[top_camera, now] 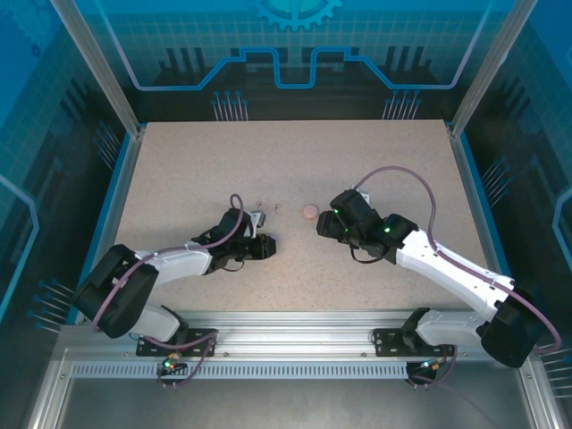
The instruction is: Insert the wireless bluetooth earbuds into the charging case
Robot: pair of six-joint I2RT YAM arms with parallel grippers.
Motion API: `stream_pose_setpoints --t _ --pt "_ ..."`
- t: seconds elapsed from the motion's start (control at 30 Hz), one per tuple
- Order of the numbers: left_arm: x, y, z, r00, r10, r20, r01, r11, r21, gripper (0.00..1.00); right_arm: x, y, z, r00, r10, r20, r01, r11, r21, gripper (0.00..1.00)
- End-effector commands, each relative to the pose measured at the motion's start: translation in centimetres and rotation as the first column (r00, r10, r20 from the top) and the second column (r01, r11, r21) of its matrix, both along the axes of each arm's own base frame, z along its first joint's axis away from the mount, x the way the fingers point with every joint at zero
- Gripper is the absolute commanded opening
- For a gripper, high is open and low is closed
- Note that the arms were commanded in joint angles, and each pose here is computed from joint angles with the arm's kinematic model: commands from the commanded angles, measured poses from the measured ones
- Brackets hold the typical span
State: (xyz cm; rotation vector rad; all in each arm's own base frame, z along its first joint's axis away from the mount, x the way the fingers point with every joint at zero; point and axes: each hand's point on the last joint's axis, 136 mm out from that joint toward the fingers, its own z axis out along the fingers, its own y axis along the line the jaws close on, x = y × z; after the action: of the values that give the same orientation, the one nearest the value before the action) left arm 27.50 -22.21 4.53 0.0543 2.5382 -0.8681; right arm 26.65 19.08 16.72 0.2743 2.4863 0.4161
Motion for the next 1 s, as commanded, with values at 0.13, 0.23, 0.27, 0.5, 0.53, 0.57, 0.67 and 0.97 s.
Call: stream_pose_setpoints --t 0.13,0.23,0.27,0.5,0.53,0.57,0.67,0.97 --pt "0.2 0.9 -1.7 0.999 0.005 -0.032 -0.003 0.997 0.078 0.02 -0.3 -0.4 0.4 1.000 -0.009 0.007 0.009 1.000 -0.018 0.71" --pt "0.1 1.7 -2.3 0.999 0.024 -0.042 -0.019 0.993 0.116 0.08 -0.2 -0.4 0.8 1.000 -0.004 0.015 0.005 1.000 -0.026 0.71" --pt "0.1 1.9 -2.5 0.999 0.028 -0.045 -0.022 0.991 0.129 0.10 -0.2 -0.5 1.0 1.000 -0.003 0.016 0.003 1.000 -0.029 0.71" --pt "0.0 2.8 -2.8 0.999 0.037 -0.040 -0.029 0.983 0.181 0.22 -0.2 -0.6 1.6 0.999 0.001 0.034 0.000 0.999 -0.033 0.72" --pt "0.1 2.9 -2.7 0.999 0.038 -0.034 -0.031 0.982 0.184 0.23 -0.2 -0.6 1.6 0.999 0.002 0.034 -0.001 0.999 -0.034 0.72" --pt "0.1 3.0 -2.6 0.999 0.039 -0.029 -0.033 0.981 0.190 0.25 -0.2 -0.7 1.6 0.999 0.002 0.033 -0.001 0.999 -0.035 0.72" --pt "0.3 3.3 -1.9 0.999 0.039 -0.011 -0.036 0.978 0.204 0.29 -0.2 -0.7 1.6 0.999 0.003 0.034 -0.002 0.999 -0.035 0.73" --pt "1.5 4.1 1.7 0.995 0.035 0.090 -0.056 0.968 0.245 0.42 -0.1 -0.7 2.2 0.999 0.008 0.046 -0.007 0.999 -0.032 0.77"
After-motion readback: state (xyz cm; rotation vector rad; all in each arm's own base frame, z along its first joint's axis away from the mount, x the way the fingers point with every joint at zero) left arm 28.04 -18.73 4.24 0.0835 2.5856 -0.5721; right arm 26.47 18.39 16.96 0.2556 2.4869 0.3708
